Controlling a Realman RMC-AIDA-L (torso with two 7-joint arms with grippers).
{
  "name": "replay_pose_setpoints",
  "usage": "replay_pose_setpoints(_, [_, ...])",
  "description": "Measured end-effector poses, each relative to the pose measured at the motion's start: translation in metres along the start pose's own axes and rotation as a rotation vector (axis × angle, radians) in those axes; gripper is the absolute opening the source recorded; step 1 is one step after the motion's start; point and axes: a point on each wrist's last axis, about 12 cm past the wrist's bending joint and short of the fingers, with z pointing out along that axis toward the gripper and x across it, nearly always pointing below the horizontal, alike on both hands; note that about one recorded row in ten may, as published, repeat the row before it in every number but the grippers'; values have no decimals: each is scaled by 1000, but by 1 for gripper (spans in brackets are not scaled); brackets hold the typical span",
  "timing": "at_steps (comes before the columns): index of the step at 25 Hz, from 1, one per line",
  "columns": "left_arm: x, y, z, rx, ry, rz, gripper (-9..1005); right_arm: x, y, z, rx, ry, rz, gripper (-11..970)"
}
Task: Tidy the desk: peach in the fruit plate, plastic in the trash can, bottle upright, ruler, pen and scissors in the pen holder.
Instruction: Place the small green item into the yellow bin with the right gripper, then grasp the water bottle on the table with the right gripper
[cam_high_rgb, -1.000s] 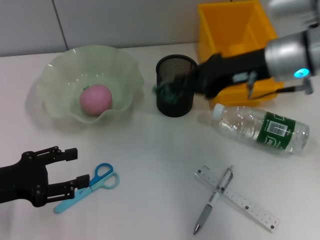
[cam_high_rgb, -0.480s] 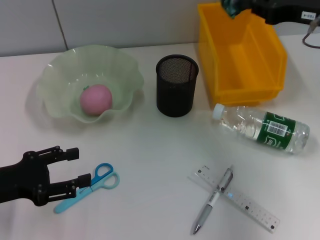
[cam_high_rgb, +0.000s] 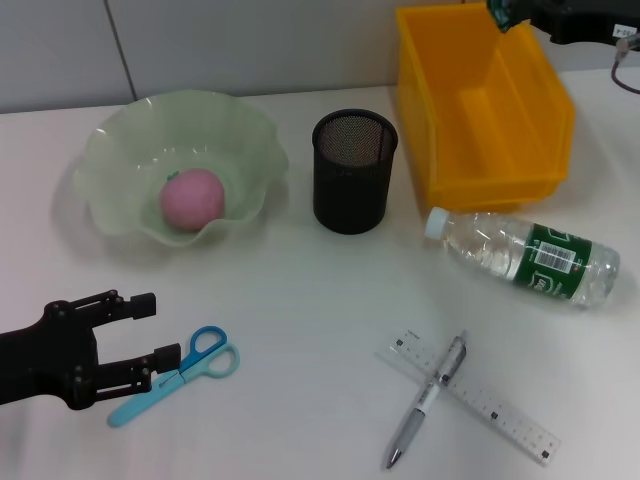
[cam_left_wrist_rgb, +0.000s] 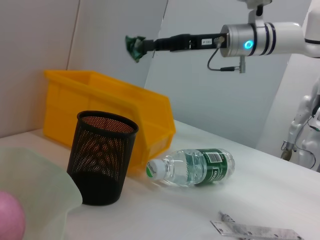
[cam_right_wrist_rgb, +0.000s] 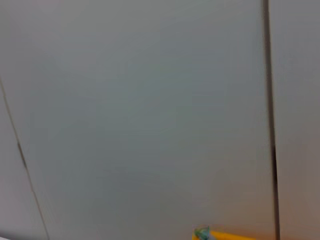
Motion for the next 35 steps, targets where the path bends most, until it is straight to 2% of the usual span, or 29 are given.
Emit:
replay_pose_setpoints(13, [0,0,-1,-7,-8,-2,757,-1,3,13,23,45,-36,474])
replay_pose_setpoints(19, [0,0,-1,-6,-7,-2,757,-3,2,11,30,34,-45,710])
replay_pose_setpoints(24, [0,0,-1,-6,-8,-2,757,-3,2,10,33,31,-47,759])
replay_pose_setpoints(27, [0,0,-1,-6,-9,-3,756,-7,6,7,-8,38,-57,772])
replay_pose_setpoints(28, [0,0,-1,-5,-9,-3,756,-12,12,2,-72,61,-64,773])
replay_pose_setpoints(31, [0,0,-1,-5,-9,-3,756,-18,18,-4,-142,103,-84,774])
replay_pose_setpoints(33, [0,0,-1,-7,-11,-5,756,-27,30,-15,-238,197,-149,775])
replay_pose_setpoints(35, [0,0,-1,-7,-11,-7,756,-31,35,-20,-269,246,-181,775])
